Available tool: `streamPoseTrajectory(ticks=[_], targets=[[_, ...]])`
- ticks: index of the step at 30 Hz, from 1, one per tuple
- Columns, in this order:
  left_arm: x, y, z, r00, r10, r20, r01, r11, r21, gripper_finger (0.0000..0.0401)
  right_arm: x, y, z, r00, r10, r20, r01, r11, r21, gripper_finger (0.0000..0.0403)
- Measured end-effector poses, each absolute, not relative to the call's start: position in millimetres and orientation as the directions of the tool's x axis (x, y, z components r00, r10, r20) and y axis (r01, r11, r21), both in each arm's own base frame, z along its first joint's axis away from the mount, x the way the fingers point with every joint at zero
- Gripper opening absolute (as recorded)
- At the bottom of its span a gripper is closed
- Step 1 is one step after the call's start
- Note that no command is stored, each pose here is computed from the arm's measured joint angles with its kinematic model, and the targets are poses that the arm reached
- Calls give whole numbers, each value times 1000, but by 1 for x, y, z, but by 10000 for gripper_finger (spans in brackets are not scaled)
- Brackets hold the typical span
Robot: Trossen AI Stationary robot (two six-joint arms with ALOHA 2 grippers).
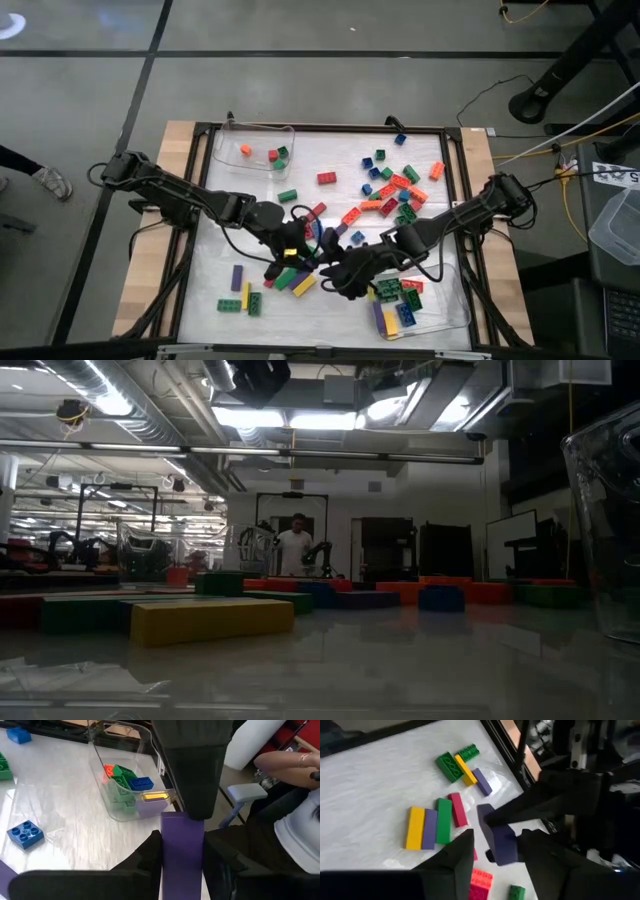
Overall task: Sort blocks by size
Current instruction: Put the rectangular violet block into the bottom transparent bin
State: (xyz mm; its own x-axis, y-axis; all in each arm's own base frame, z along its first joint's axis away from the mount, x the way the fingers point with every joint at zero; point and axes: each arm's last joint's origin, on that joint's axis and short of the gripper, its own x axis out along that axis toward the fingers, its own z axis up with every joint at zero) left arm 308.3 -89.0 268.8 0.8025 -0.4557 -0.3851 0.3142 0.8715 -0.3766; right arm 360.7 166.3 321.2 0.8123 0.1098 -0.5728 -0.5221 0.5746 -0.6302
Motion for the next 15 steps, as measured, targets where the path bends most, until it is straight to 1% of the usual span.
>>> streamPoseTrajectory(ticks=[5,15], targets=[[308,-89,269,804,-456,-381,312,870,-381,93,364,160,322,812,126,-570,-524,588,-617,142],[308,-89,269,804,-456,-381,320,873,-368,93,370,147,322,796,177,-579,-552,603,-576,140]])
